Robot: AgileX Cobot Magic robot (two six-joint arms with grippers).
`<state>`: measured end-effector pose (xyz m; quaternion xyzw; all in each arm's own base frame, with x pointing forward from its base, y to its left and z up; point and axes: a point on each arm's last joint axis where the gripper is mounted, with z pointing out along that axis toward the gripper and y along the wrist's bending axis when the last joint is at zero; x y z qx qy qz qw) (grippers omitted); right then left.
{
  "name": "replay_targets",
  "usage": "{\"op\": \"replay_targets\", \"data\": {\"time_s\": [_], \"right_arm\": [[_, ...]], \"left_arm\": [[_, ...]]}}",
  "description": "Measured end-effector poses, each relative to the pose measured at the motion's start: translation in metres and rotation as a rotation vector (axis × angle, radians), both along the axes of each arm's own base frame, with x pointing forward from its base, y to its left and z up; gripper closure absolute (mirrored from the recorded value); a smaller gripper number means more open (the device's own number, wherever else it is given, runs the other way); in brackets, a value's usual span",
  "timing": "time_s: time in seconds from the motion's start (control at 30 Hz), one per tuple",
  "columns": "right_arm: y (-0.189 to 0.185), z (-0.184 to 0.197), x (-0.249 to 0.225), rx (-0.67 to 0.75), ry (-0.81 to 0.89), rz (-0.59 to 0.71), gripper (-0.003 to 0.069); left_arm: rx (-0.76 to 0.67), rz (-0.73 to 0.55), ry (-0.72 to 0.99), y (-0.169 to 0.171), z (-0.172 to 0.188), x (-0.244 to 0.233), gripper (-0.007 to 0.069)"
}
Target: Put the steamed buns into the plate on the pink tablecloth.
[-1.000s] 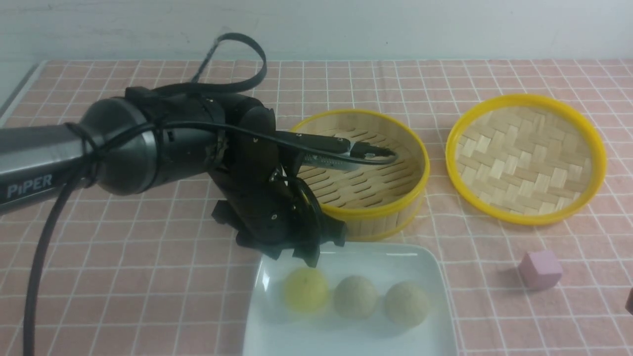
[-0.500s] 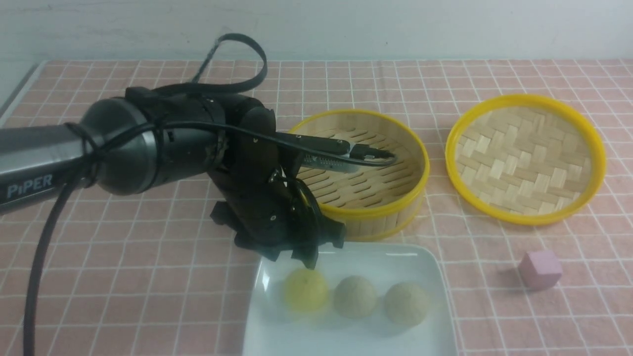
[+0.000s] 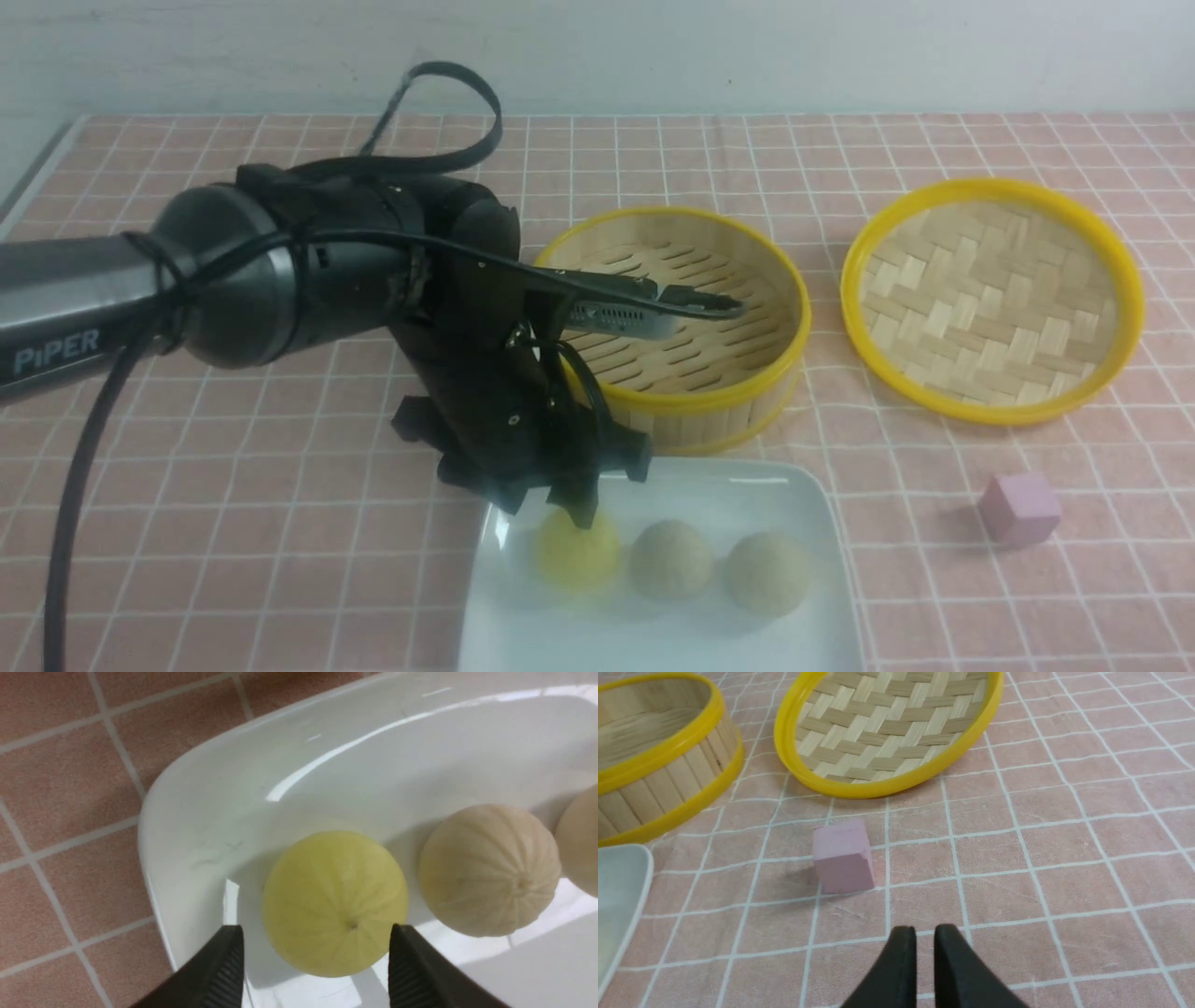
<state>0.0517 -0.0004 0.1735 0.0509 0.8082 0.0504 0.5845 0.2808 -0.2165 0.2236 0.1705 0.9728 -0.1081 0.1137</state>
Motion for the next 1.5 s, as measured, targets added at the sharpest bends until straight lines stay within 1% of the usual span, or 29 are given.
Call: {"op": "replay_targets", "data": {"time_s": [0.07, 0.13, 0.17, 0.2, 0.23, 0.27, 0.33, 0.4, 0.43, 0.5, 0.53, 0.57, 0.6, 0.67, 0.7, 0.8, 0.83, 1.0, 1.17, 1.27, 1.37, 1.4, 1.43, 1.5], "right_arm": [[0.000, 0.000, 0.000, 0.002, 0.000, -0.006, 0.0609], [0.000, 0.000, 0.000, 0.003, 0.000, -0.008, 0.0606], [0.000, 0.000, 0.000, 0.003, 0.000, -0.008, 0.0602], [0.000, 0.000, 0.000, 0.003, 0.000, -0.008, 0.0601], [0.000, 0.000, 0.000, 0.003, 0.000, -0.008, 0.0598], [0.000, 0.000, 0.000, 0.003, 0.000, -0.008, 0.0598], [0.000, 0.000, 0.000, 0.003, 0.000, -0.008, 0.0596], [0.000, 0.000, 0.000, 0.003, 0.000, -0.008, 0.0593], [0.000, 0.000, 0.000, 0.003, 0.000, -0.008, 0.0590], [0.000, 0.000, 0.000, 0.003, 0.000, -0.008, 0.0588], [0.000, 0.000, 0.000, 0.003, 0.000, -0.008, 0.0585], [0.000, 0.000, 0.000, 0.004, 0.000, -0.008, 0.0585], [0.000, 0.000, 0.000, 0.004, 0.000, -0.008, 0.0585], [0.000, 0.000, 0.000, 0.004, 0.000, -0.008, 0.0579], [0.000, 0.000, 0.000, 0.004, 0.000, -0.008, 0.0578], [0.000, 0.000, 0.000, 0.004, 0.000, -0.008, 0.0573], [0.000, 0.000, 0.000, 0.004, 0.000, -0.008, 0.0571], [0.000, 0.000, 0.000, 0.004, 0.000, -0.008, 0.0564], [0.000, 0.000, 0.000, 0.004, 0.000, -0.008, 0.0557], [0.000, 0.000, 0.000, 0.004, 0.000, -0.008, 0.0555], [0.000, 0.000, 0.000, 0.004, 0.000, -0.008, 0.0550], [0.000, 0.000, 0.000, 0.004, 0.000, -0.008, 0.0547], [0.000, 0.000, 0.000, 0.004, 0.000, -0.008, 0.0547], [0.000, 0.000, 0.000, 0.004, 0.000, -0.008, 0.0544]], "left_arm": [[-0.002, 0.000, -0.004, 0.000, 0.002, 0.000, 0.0209], [-0.004, -0.006, -0.032, 0.004, 0.012, -0.003, 0.0244], [-0.004, -0.006, -0.050, 0.007, 0.020, -0.006, 0.0272], [-0.006, -0.007, -0.057, 0.008, 0.023, -0.007, 0.0278], [-0.008, -0.006, -0.082, 0.013, 0.036, -0.011, 0.0323], [-0.009, -0.006, -0.091, 0.014, 0.040, -0.013, 0.0331], [-0.002, -0.015, -0.164, 0.031, 0.075, -0.030, 0.0453], [0.009, -0.019, -0.193, 0.042, 0.093, -0.041, 0.0531], [0.009, -0.016, -0.212, 0.053, 0.109, -0.054, 0.0577], [0.013, -0.013, -0.203, 0.062, 0.118, -0.066, 0.0600], [-0.007, -0.017, -0.201, 0.076, 0.133, -0.090, 0.0619], [-0.019, -0.033, -0.205, 0.083, 0.134, -0.105, 0.0622], [-0.026, -0.037, -0.216, 0.083, 0.137, -0.105, 0.0624], [-0.134, -0.111, -0.344, 0.100, 0.138, -0.144, 0.0625], [-0.166, -0.123, -0.381, 0.104, 0.135, -0.152, 0.0625], [-0.318, -0.115, -0.567, 0.113, 0.124, -0.166, 0.0625], [-0.385, -0.106, -0.653, 0.117, 0.123, -0.171, 0.0625], [-0.533, -0.081, -0.838, 0.133, 0.108, -0.189, 0.0623], [-0.555, -0.077, -0.867, 0.142, 0.093, -0.199, 0.0620], [-0.544, -0.078, -0.853, 0.143, 0.086, -0.199, 0.0617], [-0.501, -0.080, -0.852, 0.145, 0.076, -0.199, 0.0613], [-0.490, -0.049, -0.847, 0.148, 0.071, -0.198, 0.0613], [-0.489, -0.047, -0.845, 0.148, 0.070, -0.198, 0.0612], [-0.442, 0.078, -0.850, 0.162, 0.055, -0.196, 0.0609]]}}
